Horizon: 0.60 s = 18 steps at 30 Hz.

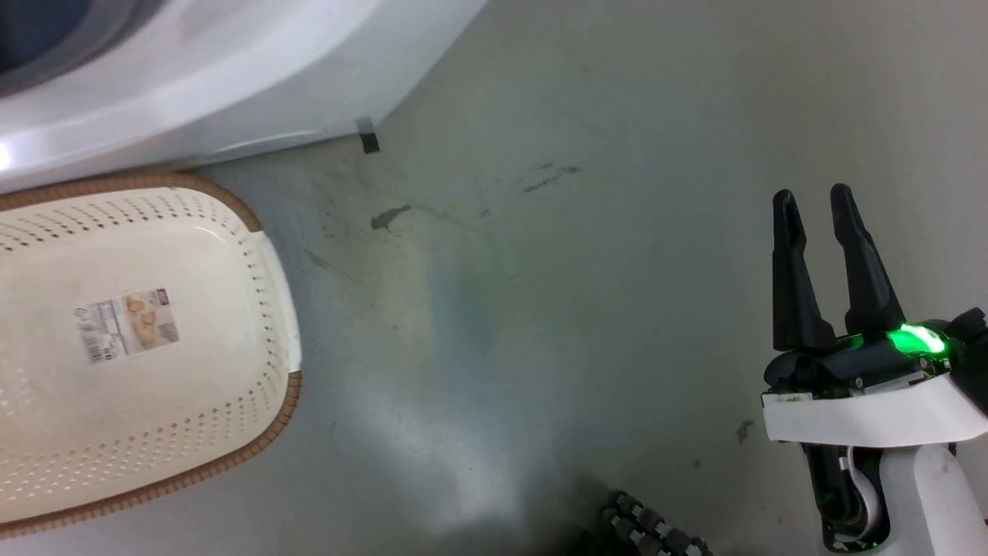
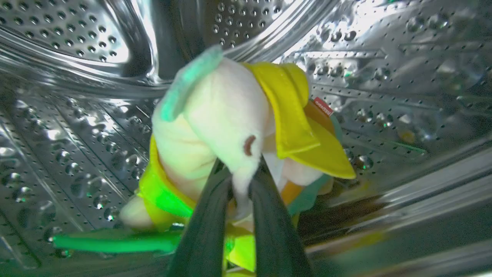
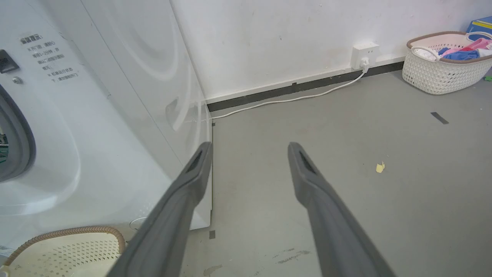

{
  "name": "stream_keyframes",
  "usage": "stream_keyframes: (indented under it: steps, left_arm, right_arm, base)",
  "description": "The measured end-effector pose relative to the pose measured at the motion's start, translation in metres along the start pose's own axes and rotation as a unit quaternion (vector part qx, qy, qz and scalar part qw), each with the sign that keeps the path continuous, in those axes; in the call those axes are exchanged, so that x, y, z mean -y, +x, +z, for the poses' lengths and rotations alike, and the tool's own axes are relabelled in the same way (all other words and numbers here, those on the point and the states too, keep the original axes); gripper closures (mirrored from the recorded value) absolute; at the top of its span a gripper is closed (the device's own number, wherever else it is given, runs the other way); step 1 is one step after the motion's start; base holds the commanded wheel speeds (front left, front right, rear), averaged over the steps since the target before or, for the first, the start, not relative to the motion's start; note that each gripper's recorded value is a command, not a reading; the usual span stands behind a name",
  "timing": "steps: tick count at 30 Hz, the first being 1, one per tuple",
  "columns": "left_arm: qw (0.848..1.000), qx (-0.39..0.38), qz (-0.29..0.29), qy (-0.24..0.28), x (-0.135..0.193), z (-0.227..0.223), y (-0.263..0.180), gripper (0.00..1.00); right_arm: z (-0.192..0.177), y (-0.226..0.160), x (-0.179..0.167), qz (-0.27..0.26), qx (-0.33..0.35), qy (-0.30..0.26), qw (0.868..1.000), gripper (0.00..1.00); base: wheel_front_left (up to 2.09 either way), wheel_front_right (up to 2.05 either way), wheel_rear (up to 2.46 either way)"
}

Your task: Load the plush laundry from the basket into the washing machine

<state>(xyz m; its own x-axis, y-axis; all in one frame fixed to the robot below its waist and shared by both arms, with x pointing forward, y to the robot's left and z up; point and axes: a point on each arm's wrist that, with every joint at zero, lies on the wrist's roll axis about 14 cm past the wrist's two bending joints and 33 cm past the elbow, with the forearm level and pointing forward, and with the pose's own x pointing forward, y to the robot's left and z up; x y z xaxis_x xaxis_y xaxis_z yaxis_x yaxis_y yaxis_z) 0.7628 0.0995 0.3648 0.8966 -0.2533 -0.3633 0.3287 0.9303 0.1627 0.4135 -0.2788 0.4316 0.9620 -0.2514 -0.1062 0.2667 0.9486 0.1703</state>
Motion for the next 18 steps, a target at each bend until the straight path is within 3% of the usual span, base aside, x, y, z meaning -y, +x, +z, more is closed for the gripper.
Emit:
stream_keyframes:
  steps: [8,9,10,18]
  left_arm:
    - [1.0,-0.028,0.005,0.002,-0.007,-0.018,0.0,1.0]
    - [1.0,-0.028,0.005,0.002,-0.007,-0.017,-0.002,0.63]
    - [1.0,-0.027,0.005,0.002,-0.008,-0.017,-0.004,0.0]
    - [1.0,0.012,-0.006,-0.014,0.002,0.006,-0.039,0.0]
  right_arm:
    - [-0.002,0.002,-0.001,0.001,-0.001,0.0,1.0,0.0]
    - [-0.001,0.003,-0.001,0.003,0.001,-0.001,1.0,0.0]
    - [0.0,0.004,-0.003,0.006,0.004,-0.002,1.0,0.0]
    - [0.029,0.007,-0.017,0.032,0.047,-0.014,0.998,0.0]
  base:
    - [0.0,0.0,0.0]
    - [0.0,0.0,0.0]
    - [0.0,0.0,0.0]
    - [0.0,0.0,0.0]
